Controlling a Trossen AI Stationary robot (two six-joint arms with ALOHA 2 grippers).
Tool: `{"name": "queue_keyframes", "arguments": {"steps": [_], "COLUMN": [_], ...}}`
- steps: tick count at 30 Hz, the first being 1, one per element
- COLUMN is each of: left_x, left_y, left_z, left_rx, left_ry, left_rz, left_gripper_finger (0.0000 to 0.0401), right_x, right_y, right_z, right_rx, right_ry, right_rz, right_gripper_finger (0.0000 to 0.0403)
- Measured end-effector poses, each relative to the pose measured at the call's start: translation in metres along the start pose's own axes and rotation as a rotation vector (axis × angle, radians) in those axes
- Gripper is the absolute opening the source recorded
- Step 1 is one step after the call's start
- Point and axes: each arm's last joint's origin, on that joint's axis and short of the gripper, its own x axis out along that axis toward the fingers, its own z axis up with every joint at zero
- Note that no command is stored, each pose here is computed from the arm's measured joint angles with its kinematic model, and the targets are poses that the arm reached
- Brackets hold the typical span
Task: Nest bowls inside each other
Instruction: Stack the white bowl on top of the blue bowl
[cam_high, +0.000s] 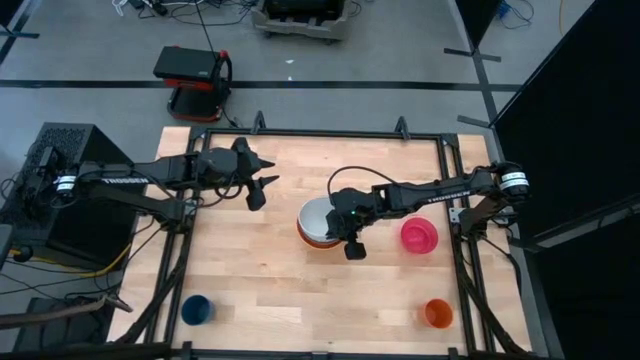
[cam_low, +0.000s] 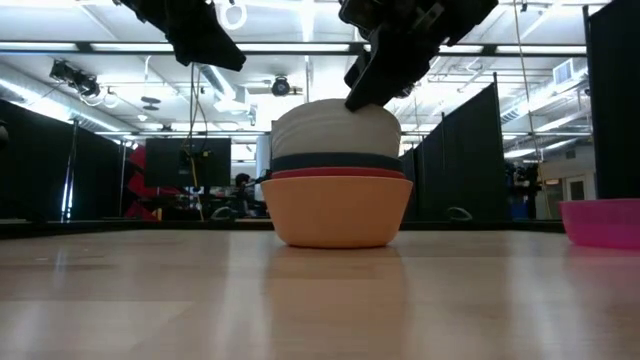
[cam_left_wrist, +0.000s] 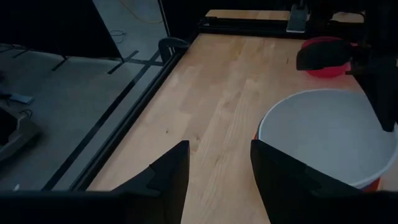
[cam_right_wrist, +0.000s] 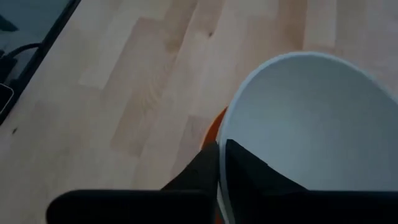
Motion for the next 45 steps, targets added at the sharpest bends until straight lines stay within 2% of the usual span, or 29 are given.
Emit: {"name": "queue_keyframes", "arguments": {"steps": [6,18,35,45], "left_x": [0.0,0.0,0.0,0.0], "left_y": [0.0,0.0,0.0,0.0], "left_z": [0.0,0.0,0.0,0.0], "left_rx": [0.0,0.0,0.0,0.001], "left_ry": [0.0,0.0,0.0,0.001], "left_rz": [0.0,0.0,0.0,0.0], "left_gripper_finger": [0.0158,0.0158,0.0158,0.0158], "right_x": [0.0,0.001,0.002,0.013], "right_y": [0.001,0.006,0.013,0.012], "right_z": [-0.001,-0.002,-0.002,-0.004], "right_rx": [-0.002,-0.046,-0.057,-0.05], "right_ry": [0.006,0.042,0.047,0.056], "right_rz": [0.014,-0.094,-0.137,-0.129], "right_gripper_finger": [0.0002,0.0001,0.0,0.0]}}
